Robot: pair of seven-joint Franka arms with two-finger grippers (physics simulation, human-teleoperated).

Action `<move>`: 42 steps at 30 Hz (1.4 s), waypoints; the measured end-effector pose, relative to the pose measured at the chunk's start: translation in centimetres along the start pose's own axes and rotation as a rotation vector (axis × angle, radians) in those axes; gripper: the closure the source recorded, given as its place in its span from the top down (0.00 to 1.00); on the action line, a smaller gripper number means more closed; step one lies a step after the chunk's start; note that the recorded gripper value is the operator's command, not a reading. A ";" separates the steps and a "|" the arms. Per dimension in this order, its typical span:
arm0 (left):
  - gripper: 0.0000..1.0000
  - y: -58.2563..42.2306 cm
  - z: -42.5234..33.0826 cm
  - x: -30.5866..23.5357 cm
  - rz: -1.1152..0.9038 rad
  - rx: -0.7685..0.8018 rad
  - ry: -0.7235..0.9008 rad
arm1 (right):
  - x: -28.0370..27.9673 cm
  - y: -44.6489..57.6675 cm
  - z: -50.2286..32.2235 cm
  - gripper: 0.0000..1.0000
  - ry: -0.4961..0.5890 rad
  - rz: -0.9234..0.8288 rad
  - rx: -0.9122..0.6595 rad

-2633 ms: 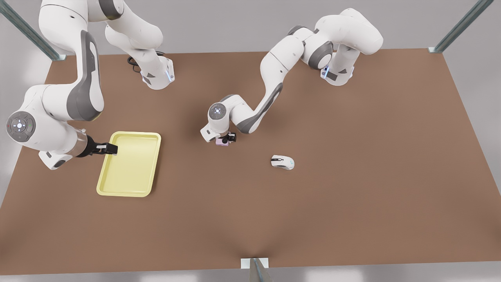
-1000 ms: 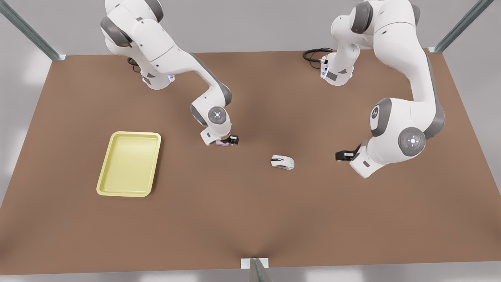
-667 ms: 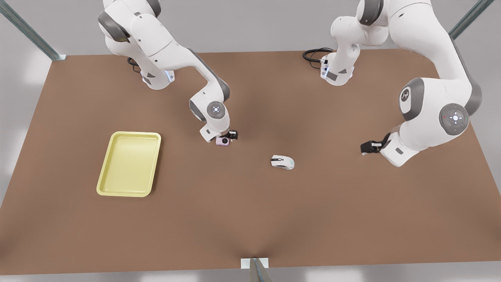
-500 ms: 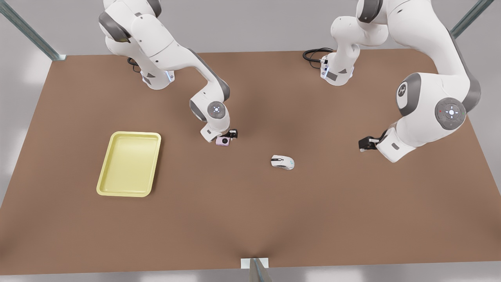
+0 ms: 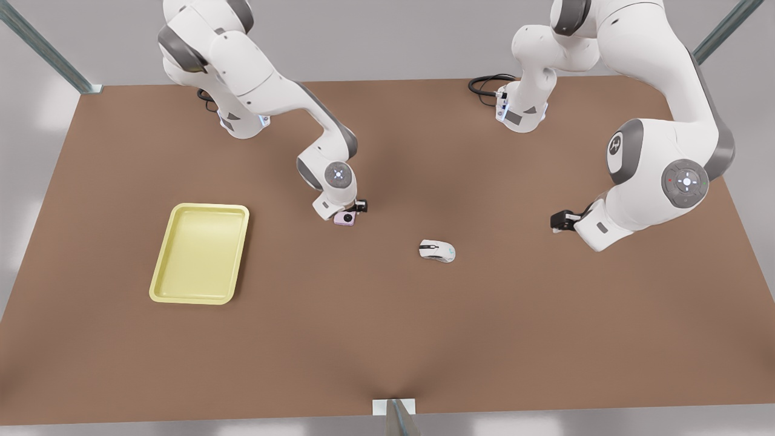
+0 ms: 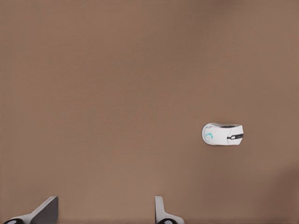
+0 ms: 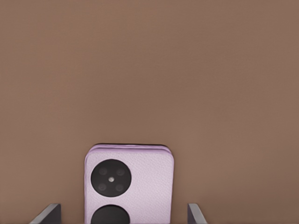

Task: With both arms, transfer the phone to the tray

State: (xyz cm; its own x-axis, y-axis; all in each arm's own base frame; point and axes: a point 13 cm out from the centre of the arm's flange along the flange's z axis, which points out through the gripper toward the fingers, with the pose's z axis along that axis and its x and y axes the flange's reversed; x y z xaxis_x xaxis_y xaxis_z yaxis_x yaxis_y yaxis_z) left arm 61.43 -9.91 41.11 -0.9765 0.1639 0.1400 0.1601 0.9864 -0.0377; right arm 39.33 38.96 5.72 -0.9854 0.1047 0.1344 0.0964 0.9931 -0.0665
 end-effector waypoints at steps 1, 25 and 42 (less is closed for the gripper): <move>1.00 0.0 0.0 0.0 0.003 0.000 0.000 | 0.0 0.0 0.1 1.00 -0.002 0.002 -0.003; 1.00 0.0 0.7 -0.1 0.039 0.000 0.009 | 0.2 0.2 2.0 1.00 -0.031 0.013 -0.052; 1.00 -0.1 1.0 -0.1 0.047 0.004 0.012 | -0.3 0.3 2.1 0.98 -0.057 0.004 -0.082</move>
State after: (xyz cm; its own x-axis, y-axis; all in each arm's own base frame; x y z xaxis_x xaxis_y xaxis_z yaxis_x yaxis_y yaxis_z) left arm 61.35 -9.99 40.13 -0.9660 0.2105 0.1503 0.2055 0.9775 -0.0481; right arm 39.31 39.08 3.56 -0.9911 0.1079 0.0774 0.1093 0.9939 0.0143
